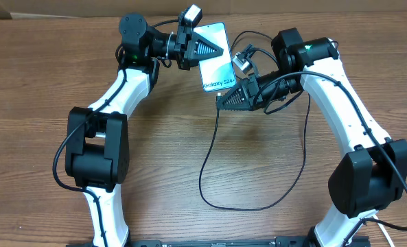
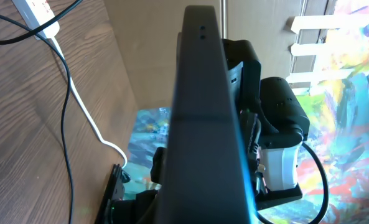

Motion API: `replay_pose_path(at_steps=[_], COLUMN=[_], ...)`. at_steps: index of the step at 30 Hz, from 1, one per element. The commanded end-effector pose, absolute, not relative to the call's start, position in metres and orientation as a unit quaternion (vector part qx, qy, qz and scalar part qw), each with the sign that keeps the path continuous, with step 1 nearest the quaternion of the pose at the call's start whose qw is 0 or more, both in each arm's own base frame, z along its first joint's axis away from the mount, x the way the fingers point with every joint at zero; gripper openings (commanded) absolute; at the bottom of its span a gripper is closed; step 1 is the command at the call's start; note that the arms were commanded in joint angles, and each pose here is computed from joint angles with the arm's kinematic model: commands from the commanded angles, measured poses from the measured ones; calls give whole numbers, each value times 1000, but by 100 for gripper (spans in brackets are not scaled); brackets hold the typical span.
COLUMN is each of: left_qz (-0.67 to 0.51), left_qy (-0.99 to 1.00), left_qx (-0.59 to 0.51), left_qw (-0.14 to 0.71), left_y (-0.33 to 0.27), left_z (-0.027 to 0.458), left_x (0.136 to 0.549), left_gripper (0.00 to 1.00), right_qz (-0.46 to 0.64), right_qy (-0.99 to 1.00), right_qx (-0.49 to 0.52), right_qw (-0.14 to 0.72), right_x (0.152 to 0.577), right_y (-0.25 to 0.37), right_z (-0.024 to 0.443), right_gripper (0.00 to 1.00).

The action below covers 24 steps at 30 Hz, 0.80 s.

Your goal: Plug charger to phone and switch on socket

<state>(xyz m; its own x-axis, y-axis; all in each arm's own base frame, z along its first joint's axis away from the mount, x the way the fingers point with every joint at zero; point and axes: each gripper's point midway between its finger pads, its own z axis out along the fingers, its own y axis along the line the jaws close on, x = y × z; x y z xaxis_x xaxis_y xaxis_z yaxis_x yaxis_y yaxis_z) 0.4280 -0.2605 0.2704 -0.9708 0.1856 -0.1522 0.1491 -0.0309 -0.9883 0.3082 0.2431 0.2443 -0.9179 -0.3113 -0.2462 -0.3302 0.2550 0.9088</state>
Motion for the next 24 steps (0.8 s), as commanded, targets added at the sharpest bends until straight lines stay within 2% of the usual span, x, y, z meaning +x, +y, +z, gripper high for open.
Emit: replay_pose_path(at_steps=[1, 24], left_qz=[706, 706], left_qy=[-694, -694], left_qx=[-145, -145], left_qw=[11, 11], left_y=[-266, -266], left_z=[283, 283], left_x=[422, 422], left_gripper=[4, 4], right_qz=[583, 585], right_qy=[782, 785], right_qx=[-218, -199], right_qw=[30, 36], right_x=[307, 315], right_y=[246, 236], right_z=[263, 264], right_gripper=[4, 3])
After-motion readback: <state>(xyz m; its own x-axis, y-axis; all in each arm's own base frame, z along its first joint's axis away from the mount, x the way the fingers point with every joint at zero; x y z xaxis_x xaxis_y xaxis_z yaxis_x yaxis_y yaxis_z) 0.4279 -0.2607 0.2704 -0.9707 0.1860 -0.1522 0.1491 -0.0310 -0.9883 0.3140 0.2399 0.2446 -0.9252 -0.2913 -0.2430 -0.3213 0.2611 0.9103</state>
